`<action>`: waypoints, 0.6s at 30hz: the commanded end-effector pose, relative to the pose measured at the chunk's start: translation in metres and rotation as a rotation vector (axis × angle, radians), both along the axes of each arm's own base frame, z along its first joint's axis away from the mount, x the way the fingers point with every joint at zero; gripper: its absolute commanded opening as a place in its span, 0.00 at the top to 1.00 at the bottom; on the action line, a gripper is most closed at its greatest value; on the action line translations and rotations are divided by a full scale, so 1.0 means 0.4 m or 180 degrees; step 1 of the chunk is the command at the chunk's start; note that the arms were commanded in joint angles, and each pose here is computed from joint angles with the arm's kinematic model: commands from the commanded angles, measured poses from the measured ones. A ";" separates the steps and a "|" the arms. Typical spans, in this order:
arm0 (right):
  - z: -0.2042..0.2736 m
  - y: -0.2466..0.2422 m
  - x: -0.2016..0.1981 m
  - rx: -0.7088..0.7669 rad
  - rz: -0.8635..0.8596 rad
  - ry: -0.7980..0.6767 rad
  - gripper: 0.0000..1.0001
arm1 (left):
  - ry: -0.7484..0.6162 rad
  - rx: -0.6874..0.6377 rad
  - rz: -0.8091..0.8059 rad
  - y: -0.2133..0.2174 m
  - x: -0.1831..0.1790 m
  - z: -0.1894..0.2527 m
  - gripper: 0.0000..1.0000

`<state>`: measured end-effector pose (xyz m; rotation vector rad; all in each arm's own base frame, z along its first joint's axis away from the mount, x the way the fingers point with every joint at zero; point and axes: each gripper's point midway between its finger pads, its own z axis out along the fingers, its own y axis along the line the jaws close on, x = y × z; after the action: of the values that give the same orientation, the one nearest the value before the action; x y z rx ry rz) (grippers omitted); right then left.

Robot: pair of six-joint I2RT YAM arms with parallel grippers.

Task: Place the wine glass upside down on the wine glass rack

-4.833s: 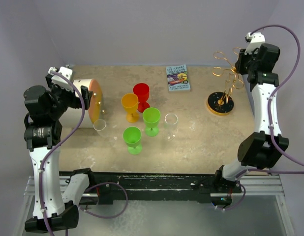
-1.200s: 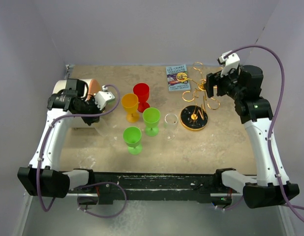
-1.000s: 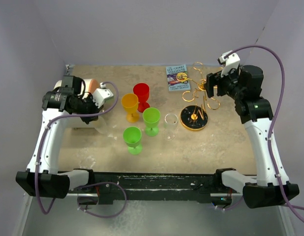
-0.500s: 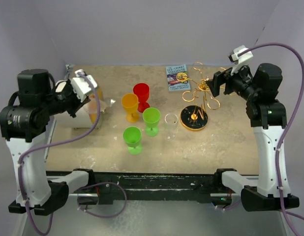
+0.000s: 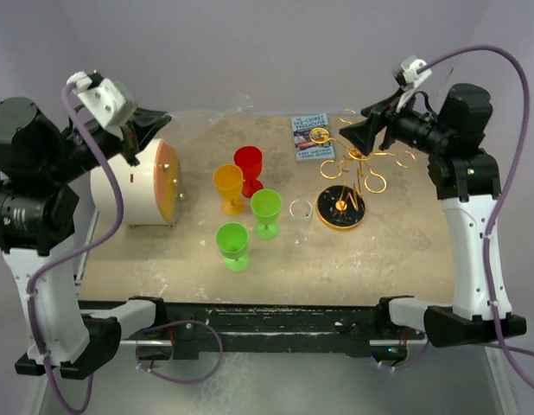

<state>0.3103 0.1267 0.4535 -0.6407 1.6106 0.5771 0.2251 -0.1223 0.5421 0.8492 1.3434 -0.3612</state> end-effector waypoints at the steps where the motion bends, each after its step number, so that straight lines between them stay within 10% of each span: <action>1: 0.086 0.104 -0.007 0.0343 0.0405 -0.0152 0.25 | -0.0088 -0.0422 -0.0280 -0.044 0.047 0.081 1.00; 18: 0.090 0.354 0.071 0.1012 0.1004 0.0254 0.32 | 0.0031 -0.0706 -0.0473 -0.072 0.091 0.074 1.00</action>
<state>0.3446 0.2545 0.4466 -0.6641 1.5762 1.0366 0.2711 -0.1466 0.5563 0.7548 1.2946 -0.5942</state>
